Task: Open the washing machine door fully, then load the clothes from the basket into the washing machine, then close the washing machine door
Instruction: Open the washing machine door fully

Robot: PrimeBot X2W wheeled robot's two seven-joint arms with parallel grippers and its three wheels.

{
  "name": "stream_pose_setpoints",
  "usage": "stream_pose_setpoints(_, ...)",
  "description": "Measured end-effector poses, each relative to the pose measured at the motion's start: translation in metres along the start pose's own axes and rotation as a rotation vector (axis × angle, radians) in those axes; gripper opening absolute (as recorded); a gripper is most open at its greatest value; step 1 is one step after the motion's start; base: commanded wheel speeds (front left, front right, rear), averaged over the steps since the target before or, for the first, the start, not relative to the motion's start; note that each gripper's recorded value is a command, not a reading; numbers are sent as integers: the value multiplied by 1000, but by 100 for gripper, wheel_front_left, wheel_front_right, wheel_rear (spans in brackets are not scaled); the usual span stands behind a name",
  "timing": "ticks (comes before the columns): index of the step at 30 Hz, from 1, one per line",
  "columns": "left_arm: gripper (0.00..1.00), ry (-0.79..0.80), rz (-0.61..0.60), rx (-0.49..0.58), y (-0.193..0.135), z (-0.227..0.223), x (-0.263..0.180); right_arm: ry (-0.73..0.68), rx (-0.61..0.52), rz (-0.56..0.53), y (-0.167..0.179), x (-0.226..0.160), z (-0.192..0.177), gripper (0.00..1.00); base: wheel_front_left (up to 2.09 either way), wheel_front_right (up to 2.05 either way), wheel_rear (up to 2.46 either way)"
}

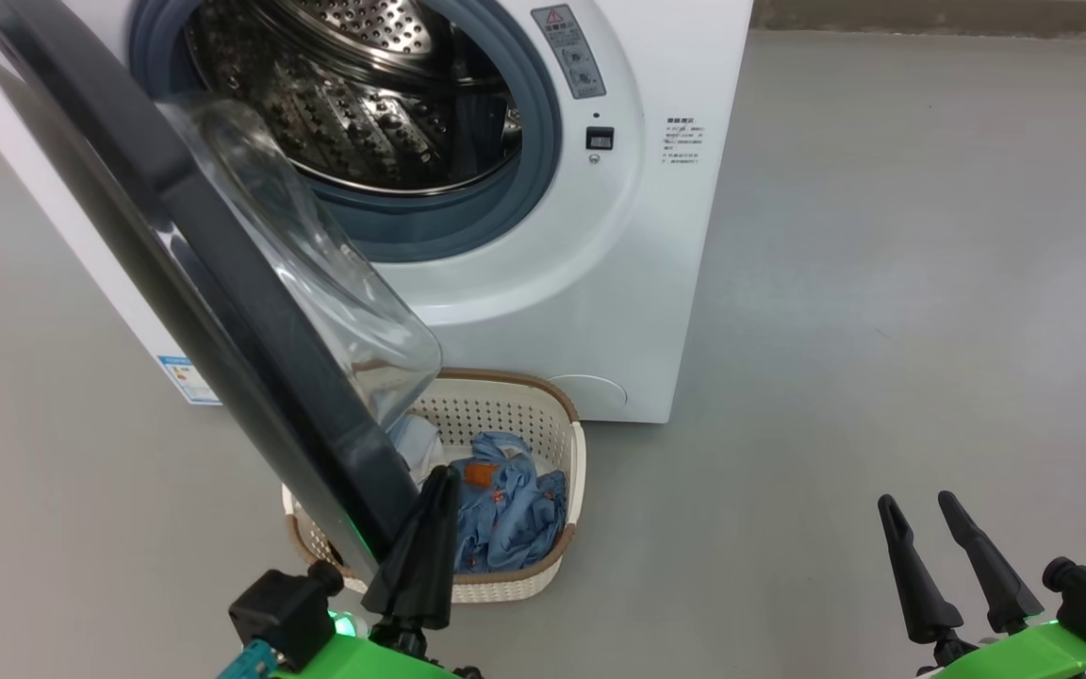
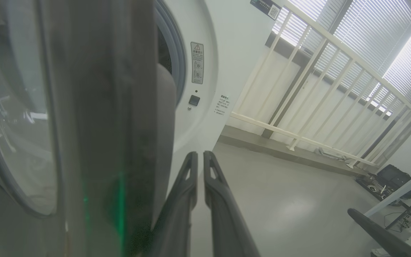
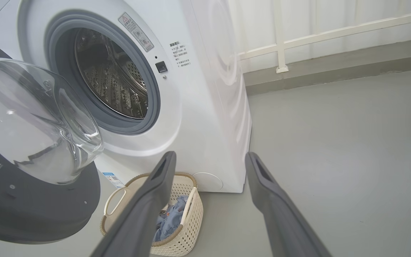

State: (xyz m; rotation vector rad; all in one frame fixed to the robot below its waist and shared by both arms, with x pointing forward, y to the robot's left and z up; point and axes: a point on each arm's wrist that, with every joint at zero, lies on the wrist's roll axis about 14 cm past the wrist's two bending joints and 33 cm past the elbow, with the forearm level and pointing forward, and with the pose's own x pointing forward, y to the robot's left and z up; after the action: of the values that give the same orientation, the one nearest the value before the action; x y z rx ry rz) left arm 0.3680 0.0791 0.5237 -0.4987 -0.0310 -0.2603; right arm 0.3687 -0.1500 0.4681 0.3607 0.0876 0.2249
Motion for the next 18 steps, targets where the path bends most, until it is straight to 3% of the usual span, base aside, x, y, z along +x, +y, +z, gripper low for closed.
stream_pose_setpoints(18,0,-12,49,-16,15,2,-1,9,-2,27,7,7,-2,100,0,0,0)
